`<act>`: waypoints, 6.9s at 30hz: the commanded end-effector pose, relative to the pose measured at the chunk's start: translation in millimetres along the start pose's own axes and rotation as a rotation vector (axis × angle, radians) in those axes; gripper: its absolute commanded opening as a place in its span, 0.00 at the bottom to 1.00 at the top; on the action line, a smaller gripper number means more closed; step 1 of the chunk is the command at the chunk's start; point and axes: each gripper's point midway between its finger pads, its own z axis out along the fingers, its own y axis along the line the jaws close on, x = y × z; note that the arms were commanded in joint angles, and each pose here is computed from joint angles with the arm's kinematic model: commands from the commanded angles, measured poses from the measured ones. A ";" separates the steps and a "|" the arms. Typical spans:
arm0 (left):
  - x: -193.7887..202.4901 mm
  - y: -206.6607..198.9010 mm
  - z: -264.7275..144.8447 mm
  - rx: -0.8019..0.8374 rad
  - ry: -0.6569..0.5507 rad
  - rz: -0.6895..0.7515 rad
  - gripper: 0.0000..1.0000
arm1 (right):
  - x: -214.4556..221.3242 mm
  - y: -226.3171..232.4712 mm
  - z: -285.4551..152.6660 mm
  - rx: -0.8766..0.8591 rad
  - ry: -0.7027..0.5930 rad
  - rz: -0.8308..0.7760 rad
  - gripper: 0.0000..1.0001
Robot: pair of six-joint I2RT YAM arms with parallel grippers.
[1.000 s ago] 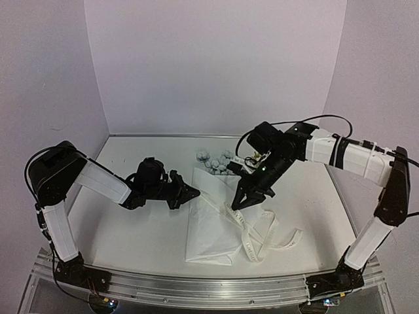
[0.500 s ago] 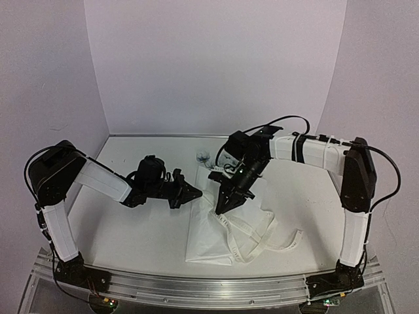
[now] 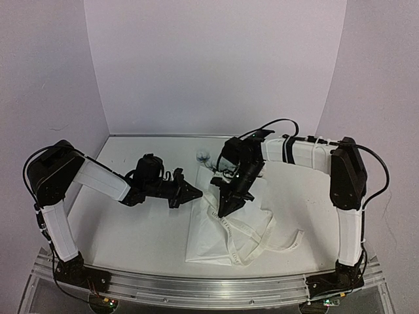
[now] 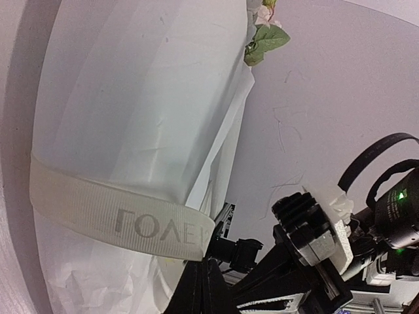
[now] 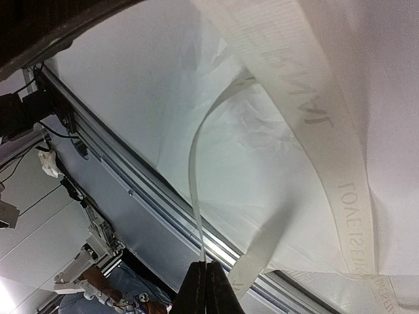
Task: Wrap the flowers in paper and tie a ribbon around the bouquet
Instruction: Cross the ribbon over the folded bouquet.
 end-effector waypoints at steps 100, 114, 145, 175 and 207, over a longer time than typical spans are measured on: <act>25.4 -56.0 -13.2 0.224 0.207 0.009 0.00 | -32.2 0.2 20.1 0.355 -0.560 -0.184 0.00; 27.0 -53.6 -13.3 0.230 0.216 -0.006 0.00 | -67.6 -18.9 -1.0 0.465 -0.721 -0.157 0.00; -4.8 20.5 -13.8 -0.165 0.028 0.003 0.04 | -46.4 -7.3 -30.2 0.438 -0.766 -0.209 0.39; -53.2 4.2 14.2 -0.788 -0.146 0.544 0.69 | 53.0 -102.9 -106.5 0.574 -0.920 0.093 0.75; -65.3 -7.6 23.3 -0.834 -0.233 0.577 0.01 | 85.8 -140.1 -108.4 0.663 -0.943 0.106 0.80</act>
